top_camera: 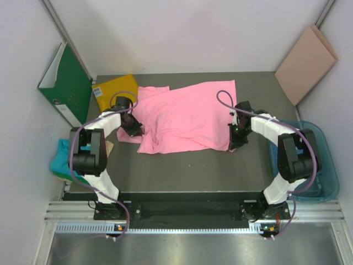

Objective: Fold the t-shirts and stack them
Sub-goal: Grap the side of the flattened tshirt closest away from the robot with both arms, then fold the flattened tshirt in 1/3 of the way

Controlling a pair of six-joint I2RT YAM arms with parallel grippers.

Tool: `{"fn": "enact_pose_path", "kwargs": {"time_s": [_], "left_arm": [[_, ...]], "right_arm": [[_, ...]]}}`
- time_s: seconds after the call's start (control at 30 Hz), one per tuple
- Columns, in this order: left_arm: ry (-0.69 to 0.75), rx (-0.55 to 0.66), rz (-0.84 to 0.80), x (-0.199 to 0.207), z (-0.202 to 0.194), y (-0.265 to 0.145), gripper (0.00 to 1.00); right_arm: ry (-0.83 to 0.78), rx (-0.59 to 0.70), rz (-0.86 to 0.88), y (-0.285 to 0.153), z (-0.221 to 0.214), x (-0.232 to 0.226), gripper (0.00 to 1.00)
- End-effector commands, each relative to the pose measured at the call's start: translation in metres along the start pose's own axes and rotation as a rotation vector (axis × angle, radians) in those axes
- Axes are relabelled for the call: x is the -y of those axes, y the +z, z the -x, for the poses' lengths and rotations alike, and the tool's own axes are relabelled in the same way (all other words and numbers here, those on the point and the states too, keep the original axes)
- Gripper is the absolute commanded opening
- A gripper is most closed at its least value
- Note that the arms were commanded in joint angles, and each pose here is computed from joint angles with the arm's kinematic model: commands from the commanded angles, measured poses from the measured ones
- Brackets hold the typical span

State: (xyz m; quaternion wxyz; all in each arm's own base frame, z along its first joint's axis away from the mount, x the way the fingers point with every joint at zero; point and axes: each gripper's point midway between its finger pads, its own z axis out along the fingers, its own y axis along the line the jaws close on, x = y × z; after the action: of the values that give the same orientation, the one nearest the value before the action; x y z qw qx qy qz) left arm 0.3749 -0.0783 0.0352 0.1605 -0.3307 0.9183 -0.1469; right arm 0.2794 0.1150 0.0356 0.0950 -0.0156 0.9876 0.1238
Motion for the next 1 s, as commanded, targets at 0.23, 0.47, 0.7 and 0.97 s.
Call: {"fn": "enact_pose_path", "kwargs": {"time_s": [0.23, 0.47, 0.7, 0.97], "left_arm": [[0.031, 0.197, -0.09, 0.006, -0.003, -0.139, 0.0], [-0.058, 0.082, -0.07, -0.042, -0.075, -0.171, 0.0], [-0.127, -0.067, -0.052, -0.081, -0.143, -0.194, 0.0], [-0.106, -0.096, -0.004, -0.117, -0.177, -0.199, 0.0]], "right_arm": [[-0.024, 0.167, 0.008, -0.064, 0.021, -0.006, 0.02], [-0.007, 0.16, 0.018, -0.073, -0.003, -0.005, 0.02], [0.013, 0.134, 0.042, -0.076, -0.028, -0.006, 0.02], [0.026, 0.138, 0.056, -0.08, -0.04, -0.007, 0.02]]}}
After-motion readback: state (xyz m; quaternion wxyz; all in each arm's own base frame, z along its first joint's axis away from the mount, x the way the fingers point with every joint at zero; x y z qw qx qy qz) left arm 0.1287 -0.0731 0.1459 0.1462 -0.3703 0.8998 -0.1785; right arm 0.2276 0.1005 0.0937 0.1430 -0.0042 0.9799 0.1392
